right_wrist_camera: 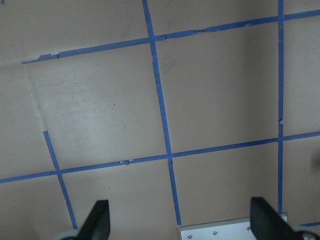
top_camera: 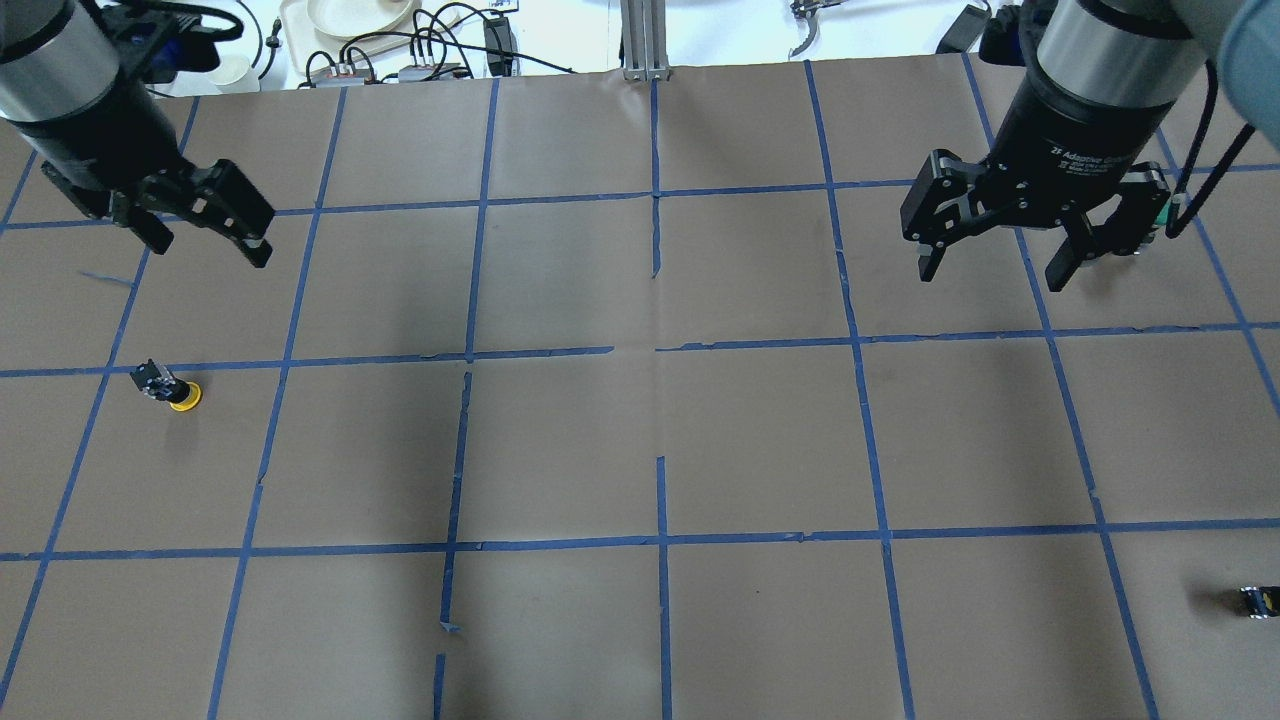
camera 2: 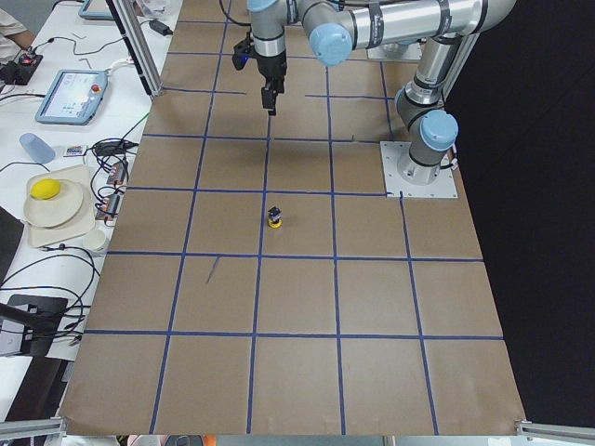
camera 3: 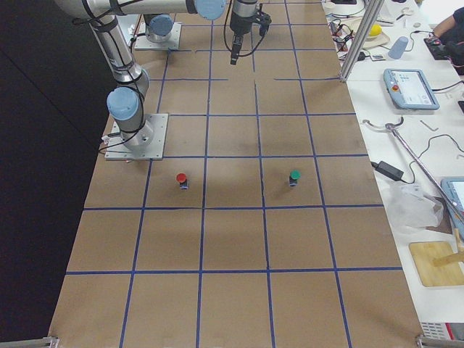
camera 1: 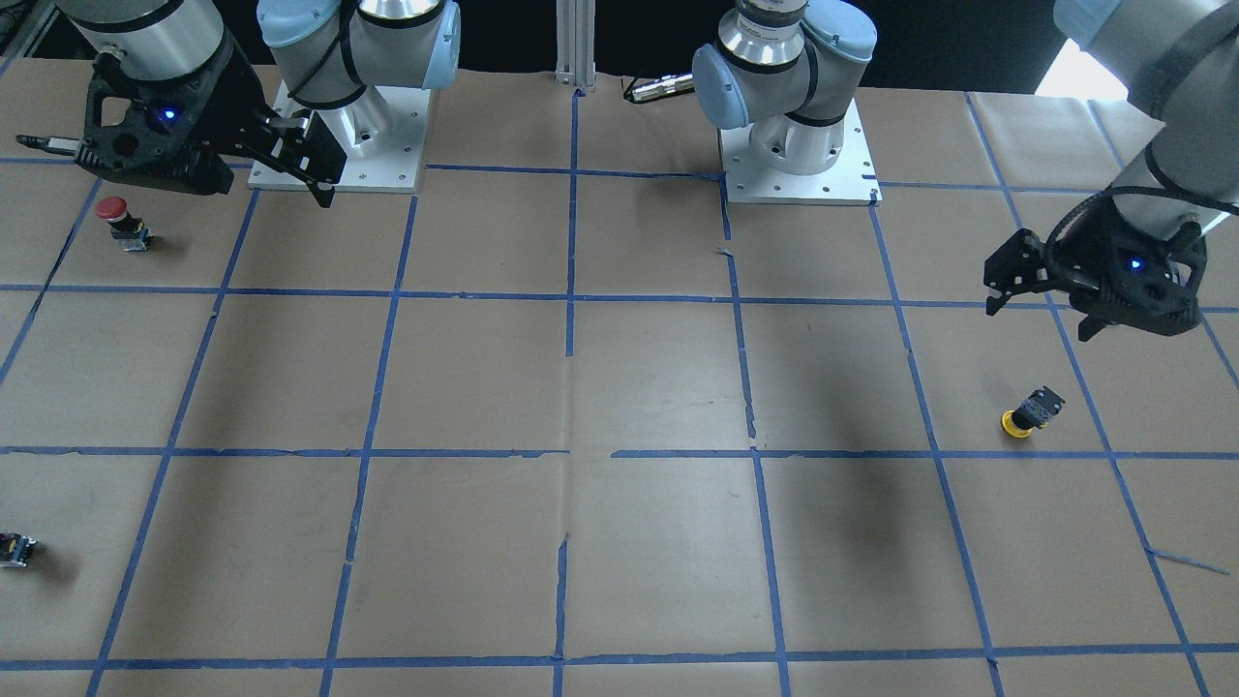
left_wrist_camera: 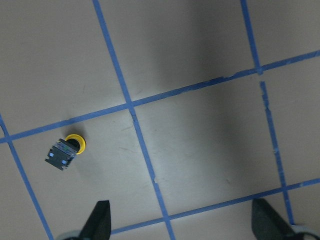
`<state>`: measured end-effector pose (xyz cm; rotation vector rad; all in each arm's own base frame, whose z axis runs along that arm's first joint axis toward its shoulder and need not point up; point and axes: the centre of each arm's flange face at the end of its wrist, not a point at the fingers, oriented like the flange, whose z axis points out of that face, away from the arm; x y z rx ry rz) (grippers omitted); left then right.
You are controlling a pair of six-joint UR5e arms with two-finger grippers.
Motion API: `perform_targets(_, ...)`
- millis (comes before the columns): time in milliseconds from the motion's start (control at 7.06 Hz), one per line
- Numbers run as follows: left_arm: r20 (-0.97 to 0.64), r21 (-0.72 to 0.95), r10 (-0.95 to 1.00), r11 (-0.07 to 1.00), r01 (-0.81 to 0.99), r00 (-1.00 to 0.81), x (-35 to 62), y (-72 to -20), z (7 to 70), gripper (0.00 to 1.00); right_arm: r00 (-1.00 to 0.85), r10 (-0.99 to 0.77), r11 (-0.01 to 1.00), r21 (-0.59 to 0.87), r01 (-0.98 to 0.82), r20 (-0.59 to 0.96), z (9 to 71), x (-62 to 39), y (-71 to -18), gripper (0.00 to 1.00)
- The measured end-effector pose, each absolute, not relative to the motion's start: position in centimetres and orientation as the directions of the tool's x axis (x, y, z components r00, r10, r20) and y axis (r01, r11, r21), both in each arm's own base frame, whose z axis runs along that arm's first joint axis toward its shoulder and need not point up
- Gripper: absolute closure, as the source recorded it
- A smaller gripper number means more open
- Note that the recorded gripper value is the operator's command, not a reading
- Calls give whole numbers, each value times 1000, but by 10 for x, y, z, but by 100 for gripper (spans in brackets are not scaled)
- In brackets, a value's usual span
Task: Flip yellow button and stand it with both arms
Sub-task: 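Lower the left gripper onto the yellow-capped button lying on the table, then close the left gripper on the button body behind the yellow cap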
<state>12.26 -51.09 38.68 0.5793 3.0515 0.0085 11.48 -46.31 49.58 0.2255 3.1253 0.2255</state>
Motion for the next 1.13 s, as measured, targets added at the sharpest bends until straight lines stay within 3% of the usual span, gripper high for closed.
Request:
perform_targets(566,-19,11,600,800,600,-800,223,-513,251,0,-989,145,979,143,145,12,496,115,-463,0)
perform_targets(708,2,0,622,783,622,-783,229,-513,233,10,-989,145,979,142,145,11,496,115,-463,0)
perform_targets(991,22,-16,659,752,659,-752,232,-514,220,75,-990,144,979,143,144,12,496,115,-463,0)
perform_targets(1133,23,-14,683,730,683,-730,233,-514,219,86,-989,144,979,143,144,12,495,115,-463,0)
